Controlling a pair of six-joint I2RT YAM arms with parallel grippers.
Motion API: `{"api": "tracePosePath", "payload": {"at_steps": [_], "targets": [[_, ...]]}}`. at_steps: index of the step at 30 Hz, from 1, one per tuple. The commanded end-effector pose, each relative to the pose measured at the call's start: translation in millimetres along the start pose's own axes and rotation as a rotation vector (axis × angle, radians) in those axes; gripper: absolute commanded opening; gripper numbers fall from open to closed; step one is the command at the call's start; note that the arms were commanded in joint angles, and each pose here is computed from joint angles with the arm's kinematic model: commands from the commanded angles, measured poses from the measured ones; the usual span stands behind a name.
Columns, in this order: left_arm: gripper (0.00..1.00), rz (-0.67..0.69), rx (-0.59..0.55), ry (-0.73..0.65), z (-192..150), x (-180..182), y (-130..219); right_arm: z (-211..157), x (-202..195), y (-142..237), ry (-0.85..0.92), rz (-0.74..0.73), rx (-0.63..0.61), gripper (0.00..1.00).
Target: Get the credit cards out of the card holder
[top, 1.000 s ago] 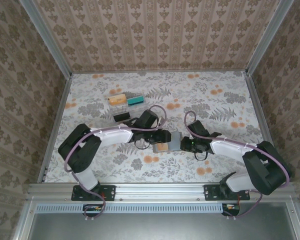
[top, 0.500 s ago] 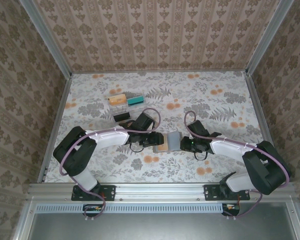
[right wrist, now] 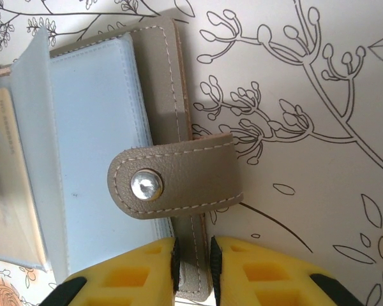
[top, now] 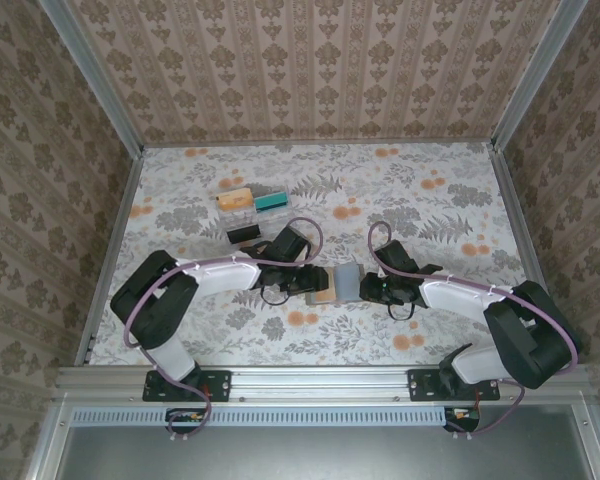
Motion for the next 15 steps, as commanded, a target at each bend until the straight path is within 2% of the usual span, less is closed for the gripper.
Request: {"api": "tracePosePath", "payload": {"at_steps": [1, 6, 15], "targets": [[0.51, 0.005, 0.032, 0.013, -2, 2, -8, -6, 0, -7, -0.007, 0.014, 0.038, 0.24], [0.51, 0.019, 0.054, 0.02, -3, 5, -12, -6, 0, -6, -0.007, 0.013, 0.037, 0.24], [0.56, -0.104, 0.044, -0.074, 2, -27, -8, -7, 0, -8, -0.009, 0.012, 0.04, 0.24]]}}
Point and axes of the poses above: each hand's point on the last joint's axis, 136 mm out from that joint toward the fingers, its own y axis back along the fingers, its own x axis along the line the jaws close on, z = x × y, the point moved 6 cm from there along y, back along the fingers, and after that the axes turned 5 degrees about y, right-handed, at the moved point
